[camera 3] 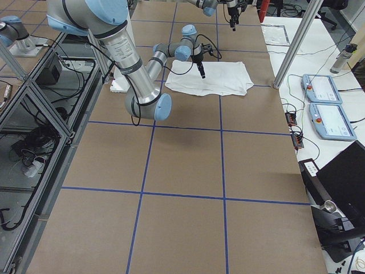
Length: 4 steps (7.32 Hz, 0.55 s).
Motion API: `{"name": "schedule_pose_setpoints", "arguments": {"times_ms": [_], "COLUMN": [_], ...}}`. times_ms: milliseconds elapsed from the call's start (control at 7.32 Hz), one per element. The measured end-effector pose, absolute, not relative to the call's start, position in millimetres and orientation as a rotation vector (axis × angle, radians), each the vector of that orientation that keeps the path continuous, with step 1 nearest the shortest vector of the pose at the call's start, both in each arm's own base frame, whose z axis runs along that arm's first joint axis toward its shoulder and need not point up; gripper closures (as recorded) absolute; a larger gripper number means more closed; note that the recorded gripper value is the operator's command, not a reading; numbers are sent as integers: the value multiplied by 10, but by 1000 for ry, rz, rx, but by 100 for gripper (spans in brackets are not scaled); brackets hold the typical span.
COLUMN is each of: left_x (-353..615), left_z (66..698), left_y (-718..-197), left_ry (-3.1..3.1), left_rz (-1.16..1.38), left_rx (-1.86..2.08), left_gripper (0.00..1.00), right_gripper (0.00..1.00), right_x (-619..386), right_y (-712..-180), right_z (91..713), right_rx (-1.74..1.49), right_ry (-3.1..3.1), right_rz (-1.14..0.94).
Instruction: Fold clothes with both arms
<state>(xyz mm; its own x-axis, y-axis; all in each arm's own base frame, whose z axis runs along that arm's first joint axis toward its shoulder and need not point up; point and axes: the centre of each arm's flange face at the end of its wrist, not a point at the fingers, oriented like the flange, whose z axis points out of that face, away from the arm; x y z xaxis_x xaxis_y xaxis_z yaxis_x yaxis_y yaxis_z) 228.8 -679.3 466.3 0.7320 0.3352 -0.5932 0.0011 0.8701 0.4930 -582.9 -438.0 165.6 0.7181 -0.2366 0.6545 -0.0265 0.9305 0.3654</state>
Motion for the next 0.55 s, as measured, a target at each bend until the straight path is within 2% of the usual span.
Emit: {"name": "schedule_pose_setpoints", "arguments": {"times_ms": [410,546], "left_x": [2296,2297], "left_z": [4665,4668], "left_y": [-6789,-6788], "left_ry": [735,736], "left_rz": [183,182], "left_rx": [486,486], "left_gripper": [0,0], "right_gripper": [20,27], "right_x": [-6063,-6126], "right_y": [-4291,-4214], "right_z": [1799,1842], "right_rx": [305,292], "right_ry": [-701,-683], "right_rz": [-203,-226]}}
